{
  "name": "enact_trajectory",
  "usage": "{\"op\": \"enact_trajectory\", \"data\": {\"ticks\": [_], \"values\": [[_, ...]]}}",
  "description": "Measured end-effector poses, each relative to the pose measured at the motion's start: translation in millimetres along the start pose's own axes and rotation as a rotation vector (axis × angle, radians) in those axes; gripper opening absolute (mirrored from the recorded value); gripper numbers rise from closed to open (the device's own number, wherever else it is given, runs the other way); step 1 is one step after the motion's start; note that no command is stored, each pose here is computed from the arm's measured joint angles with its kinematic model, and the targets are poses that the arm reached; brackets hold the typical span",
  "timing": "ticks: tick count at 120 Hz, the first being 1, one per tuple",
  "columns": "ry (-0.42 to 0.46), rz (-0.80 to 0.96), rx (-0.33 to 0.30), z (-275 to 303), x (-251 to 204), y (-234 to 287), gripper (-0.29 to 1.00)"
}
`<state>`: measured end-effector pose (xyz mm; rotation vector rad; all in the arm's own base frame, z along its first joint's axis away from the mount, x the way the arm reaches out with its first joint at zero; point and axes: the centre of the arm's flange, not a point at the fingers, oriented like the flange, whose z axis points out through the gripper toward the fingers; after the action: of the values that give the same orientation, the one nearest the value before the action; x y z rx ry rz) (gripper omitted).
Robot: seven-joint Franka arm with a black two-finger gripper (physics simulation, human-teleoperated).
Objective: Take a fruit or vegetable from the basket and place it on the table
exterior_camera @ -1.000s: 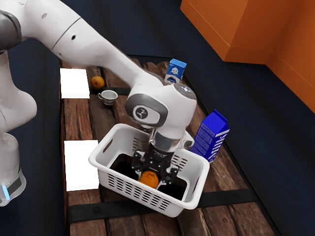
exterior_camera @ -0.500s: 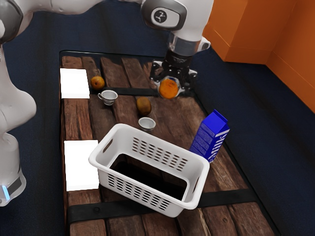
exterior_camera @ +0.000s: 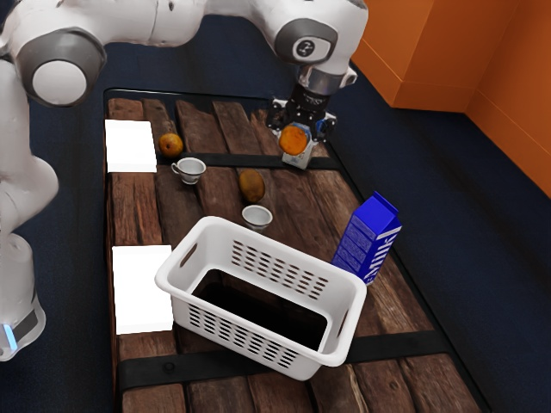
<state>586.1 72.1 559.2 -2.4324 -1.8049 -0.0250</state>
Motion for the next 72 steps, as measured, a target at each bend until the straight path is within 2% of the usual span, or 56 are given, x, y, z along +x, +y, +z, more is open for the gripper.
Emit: {"op": "enact_trajectory", "data": {"ticks": [18, 32, 49, 64, 72], "values": [[-0.015, 0.058, -0.053, 30.0, 5.1, 43.8, 0.37], [-0.031, 0.111, -0.098, 33.6, 5.3, 55.2, 0.37], [-0.041, 0.175, -0.123, 38.3, 0.1, 62.7, 0.57], [-0.043, 0.221, -0.134, 39.6, -2.6, 64.7, 0.65], [-0.050, 0.282, -0.151, 32.5, -24.1, 71.0, 0.67]]}}
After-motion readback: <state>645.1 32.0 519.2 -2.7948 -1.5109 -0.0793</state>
